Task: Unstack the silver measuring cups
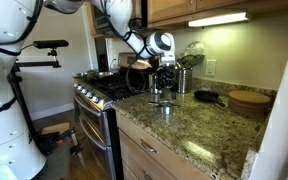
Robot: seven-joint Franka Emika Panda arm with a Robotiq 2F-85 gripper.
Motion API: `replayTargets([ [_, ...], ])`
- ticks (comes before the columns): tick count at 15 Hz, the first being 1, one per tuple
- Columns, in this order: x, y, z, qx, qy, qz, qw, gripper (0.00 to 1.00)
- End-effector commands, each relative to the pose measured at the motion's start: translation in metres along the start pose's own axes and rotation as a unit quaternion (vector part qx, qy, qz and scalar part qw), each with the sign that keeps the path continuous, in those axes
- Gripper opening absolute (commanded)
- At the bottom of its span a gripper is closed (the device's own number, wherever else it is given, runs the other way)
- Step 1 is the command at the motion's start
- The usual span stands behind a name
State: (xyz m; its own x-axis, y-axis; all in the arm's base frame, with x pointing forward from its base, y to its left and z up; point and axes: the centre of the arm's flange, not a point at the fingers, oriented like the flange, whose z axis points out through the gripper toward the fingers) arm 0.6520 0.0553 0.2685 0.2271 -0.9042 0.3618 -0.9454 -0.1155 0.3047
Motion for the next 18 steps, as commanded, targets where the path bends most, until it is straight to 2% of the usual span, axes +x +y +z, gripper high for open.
replayTargets([
  [1, 0.000, 0.003, 0.017, -0.012, -0.003, 0.022, 0.9997, 1.00],
  [12, 0.014, -0.008, 0.020, -0.007, -0.001, 0.043, 0.9990, 1.00],
  [18, 0.011, -0.018, 0.024, -0.002, -0.006, 0.045, 0.9990, 1.00],
])
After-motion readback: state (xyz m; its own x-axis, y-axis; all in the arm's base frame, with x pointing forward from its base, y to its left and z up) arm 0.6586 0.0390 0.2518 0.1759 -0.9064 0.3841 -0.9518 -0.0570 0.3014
